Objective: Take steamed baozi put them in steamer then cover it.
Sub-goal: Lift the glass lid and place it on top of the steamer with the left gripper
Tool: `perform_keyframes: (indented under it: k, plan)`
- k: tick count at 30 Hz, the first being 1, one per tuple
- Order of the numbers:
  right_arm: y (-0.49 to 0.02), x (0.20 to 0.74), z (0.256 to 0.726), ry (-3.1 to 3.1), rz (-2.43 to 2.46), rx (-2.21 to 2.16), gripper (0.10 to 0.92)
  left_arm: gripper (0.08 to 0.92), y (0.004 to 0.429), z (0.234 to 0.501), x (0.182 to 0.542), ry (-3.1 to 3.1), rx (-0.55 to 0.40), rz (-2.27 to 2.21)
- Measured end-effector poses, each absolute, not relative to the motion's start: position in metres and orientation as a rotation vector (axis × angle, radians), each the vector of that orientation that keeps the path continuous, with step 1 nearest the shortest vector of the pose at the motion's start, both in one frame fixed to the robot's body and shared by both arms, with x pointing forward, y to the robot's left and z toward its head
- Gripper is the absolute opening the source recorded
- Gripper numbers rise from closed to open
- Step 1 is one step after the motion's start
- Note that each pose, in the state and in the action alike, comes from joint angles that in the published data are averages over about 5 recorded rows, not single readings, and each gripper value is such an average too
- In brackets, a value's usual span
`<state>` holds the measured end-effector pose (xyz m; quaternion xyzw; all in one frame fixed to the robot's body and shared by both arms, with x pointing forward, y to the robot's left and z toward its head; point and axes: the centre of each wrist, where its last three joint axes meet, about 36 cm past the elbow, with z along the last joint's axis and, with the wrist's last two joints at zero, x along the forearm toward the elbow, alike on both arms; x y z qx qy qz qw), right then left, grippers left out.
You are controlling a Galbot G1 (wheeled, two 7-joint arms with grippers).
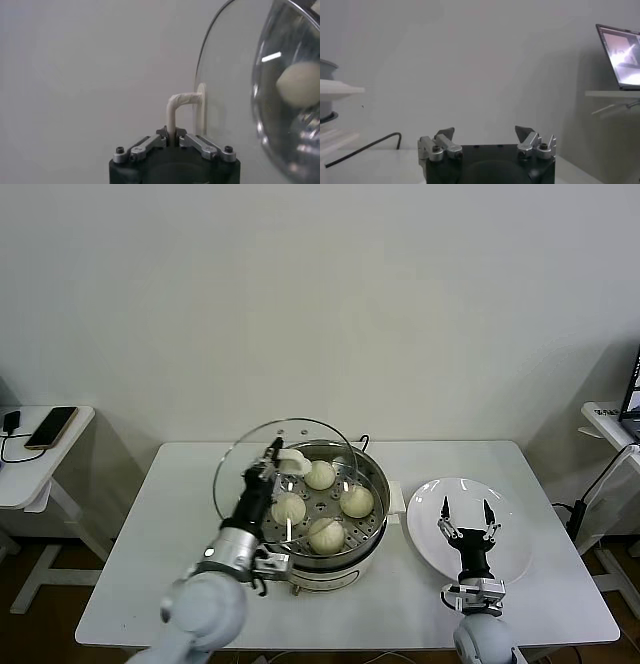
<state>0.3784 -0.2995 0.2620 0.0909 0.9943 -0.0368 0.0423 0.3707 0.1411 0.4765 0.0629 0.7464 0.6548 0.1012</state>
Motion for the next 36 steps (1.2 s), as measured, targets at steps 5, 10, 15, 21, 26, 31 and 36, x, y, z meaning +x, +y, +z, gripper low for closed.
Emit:
perform_keyframes:
  k: [5, 10, 15, 21, 26, 31, 36]
  plan:
    - [-0.301, 0.379, 0.260, 3.047, -0.115, 0.284, 0.823, 0.187, 0.115, 0.469, 0.376, 2.223, 0.218, 1.977]
    - [-0.299, 0.379, 0.258, 3.050, -0.112, 0.283, 0.823, 0.187, 0.096, 0.461, 0.379, 2.228, 0.233, 2.012]
    - [-0.299, 0.379, 0.258, 3.051, -0.115, 0.282, 0.823, 0.187, 0.082, 0.456, 0.381, 2.222, 0.236, 2.037]
    - [-0.300, 0.378, 0.257, 3.054, -0.120, 0.282, 0.823, 0.187, 0.072, 0.450, 0.383, 2.209, 0.219, 2.057]
    - [-0.300, 0.378, 0.256, 3.057, -0.120, 0.281, 0.823, 0.187, 0.066, 0.447, 0.383, 2.198, 0.209, 2.061]
    - [-0.300, 0.379, 0.256, 3.057, -0.120, 0.281, 0.823, 0.187, 0.063, 0.442, 0.384, 2.177, 0.210, 2.081]
    - [-0.300, 0.379, 0.256, 3.057, -0.119, 0.281, 0.823, 0.187, 0.062, 0.438, 0.385, 2.156, 0.210, 2.104]
